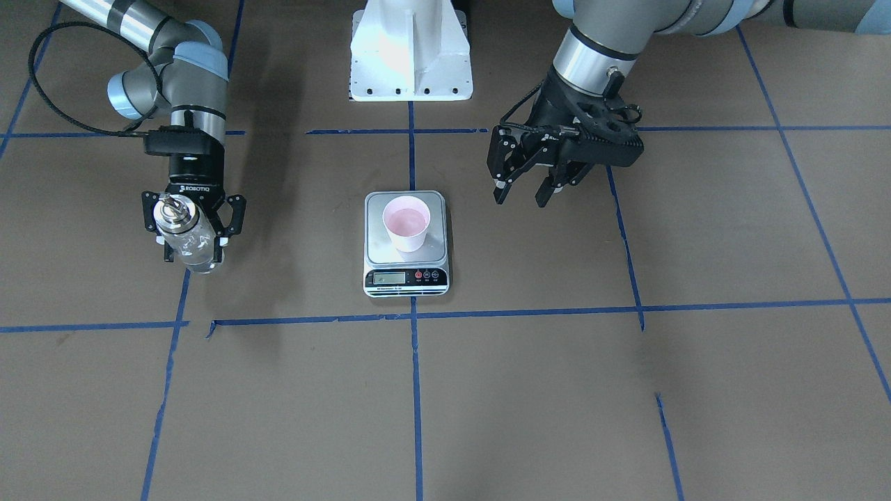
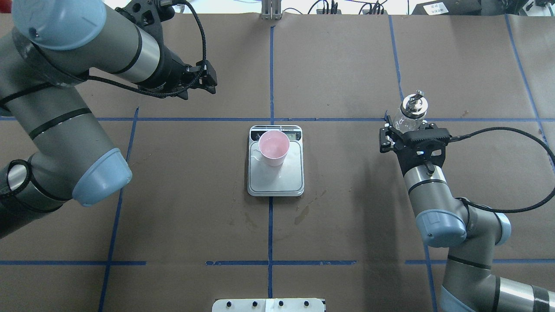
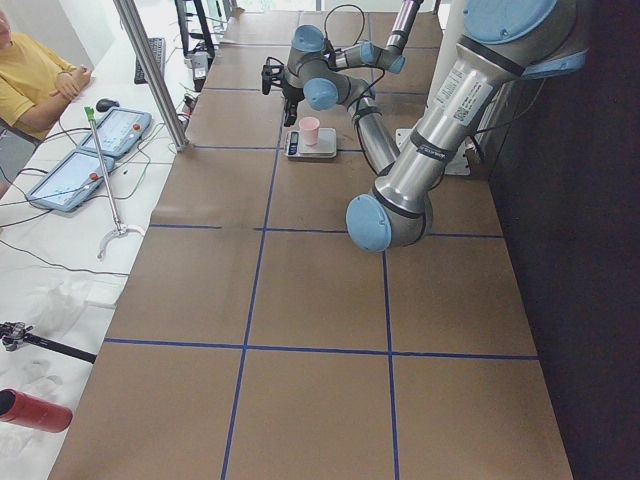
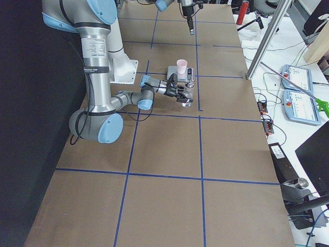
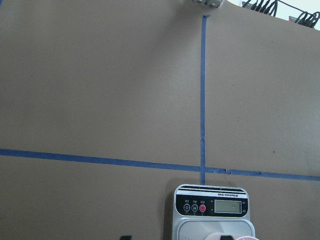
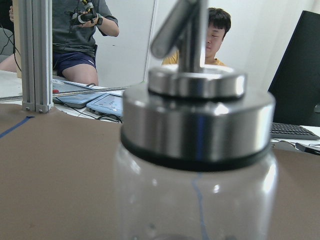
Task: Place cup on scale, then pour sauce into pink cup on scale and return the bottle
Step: 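Carry the bottle with the right gripper over the pink cup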
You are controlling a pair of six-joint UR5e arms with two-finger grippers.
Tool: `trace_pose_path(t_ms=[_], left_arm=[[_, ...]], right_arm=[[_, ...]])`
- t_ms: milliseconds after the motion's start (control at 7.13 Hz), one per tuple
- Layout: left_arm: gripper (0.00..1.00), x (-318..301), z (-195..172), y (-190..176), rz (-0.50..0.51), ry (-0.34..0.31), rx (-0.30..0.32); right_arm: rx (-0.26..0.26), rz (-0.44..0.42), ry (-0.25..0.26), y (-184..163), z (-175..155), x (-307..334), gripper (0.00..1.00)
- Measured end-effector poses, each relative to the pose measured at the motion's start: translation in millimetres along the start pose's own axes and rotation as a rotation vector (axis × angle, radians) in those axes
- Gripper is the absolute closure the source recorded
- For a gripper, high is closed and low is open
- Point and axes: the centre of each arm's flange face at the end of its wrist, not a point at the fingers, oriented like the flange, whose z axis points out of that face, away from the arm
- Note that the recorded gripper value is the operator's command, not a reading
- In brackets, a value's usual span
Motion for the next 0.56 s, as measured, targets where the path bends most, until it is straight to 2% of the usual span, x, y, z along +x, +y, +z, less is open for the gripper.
trace_pose_path(t_ms=[281, 561], left_arm=[[0.33, -20, -7, -3, 0.016, -0.010, 0.011], [0.33, -60, -15, -19, 0.100, -0.051, 0.028]], right_arm=[[0.001, -0.088, 0.012, -21, 5, -37, 1.00], [-0.006, -0.245, 0.030, -34, 8, -62, 1.00]])
